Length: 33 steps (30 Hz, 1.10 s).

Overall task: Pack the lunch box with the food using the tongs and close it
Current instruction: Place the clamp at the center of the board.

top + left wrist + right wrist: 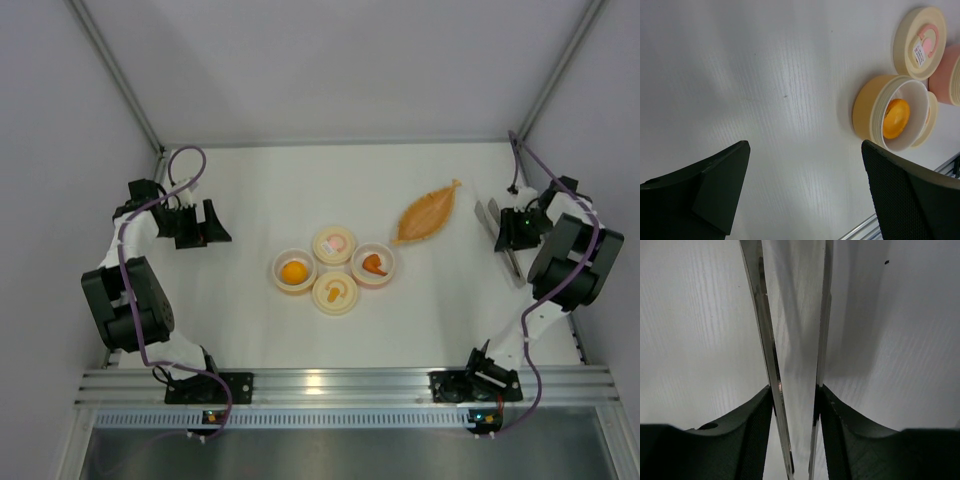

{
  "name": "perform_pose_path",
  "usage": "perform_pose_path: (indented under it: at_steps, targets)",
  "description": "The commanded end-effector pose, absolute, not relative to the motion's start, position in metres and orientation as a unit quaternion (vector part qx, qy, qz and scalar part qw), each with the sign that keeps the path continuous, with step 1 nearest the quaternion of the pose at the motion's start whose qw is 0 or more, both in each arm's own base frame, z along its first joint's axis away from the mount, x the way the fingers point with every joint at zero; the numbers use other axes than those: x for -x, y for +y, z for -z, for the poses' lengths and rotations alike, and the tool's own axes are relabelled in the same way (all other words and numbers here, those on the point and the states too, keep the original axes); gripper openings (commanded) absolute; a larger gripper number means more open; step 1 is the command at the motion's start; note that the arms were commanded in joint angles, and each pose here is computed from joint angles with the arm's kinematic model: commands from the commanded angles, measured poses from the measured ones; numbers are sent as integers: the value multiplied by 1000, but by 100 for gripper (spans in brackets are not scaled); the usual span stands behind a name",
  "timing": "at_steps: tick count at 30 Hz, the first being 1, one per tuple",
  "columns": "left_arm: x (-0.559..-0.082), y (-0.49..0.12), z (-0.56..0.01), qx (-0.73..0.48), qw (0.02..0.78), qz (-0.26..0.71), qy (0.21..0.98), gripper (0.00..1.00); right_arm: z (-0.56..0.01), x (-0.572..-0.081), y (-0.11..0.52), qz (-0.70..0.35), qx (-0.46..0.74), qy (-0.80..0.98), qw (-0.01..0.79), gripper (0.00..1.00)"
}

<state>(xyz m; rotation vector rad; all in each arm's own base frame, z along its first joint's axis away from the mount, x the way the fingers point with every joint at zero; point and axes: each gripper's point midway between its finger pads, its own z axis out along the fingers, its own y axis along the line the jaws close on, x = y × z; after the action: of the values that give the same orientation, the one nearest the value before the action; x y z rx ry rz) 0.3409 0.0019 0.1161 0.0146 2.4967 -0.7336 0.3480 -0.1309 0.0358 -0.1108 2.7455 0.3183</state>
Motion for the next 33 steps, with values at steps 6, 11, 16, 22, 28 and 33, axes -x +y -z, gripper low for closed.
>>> perform_pose_path:
  at_steps: [6, 11, 16, 22, 28, 33]
  targets:
    - [-346, 3, -121, -17, 284, 269, 920, 98, -33, -365, -138, -72, 81, 972, 208, 46]
    - [-346, 3, -122, -20, 285, 266, 921, 98, -32, -361, -133, -70, 89, 973, 201, 57]
    - [-343, 4, -122, -24, 286, 262, 922, 98, -31, -357, -131, -69, 93, 974, 194, 62]
    - [-342, 4, -127, -31, 292, 259, 920, 98, -51, -358, -128, -71, 100, 971, 207, 95]
    - [-343, 3, -136, -45, 301, 259, 917, 98, -105, -368, -123, -77, 117, 958, 250, 99]
    - [-339, 0, -146, -77, 313, 260, 910, 98, -175, -378, -106, -97, 138, 934, 315, 99]
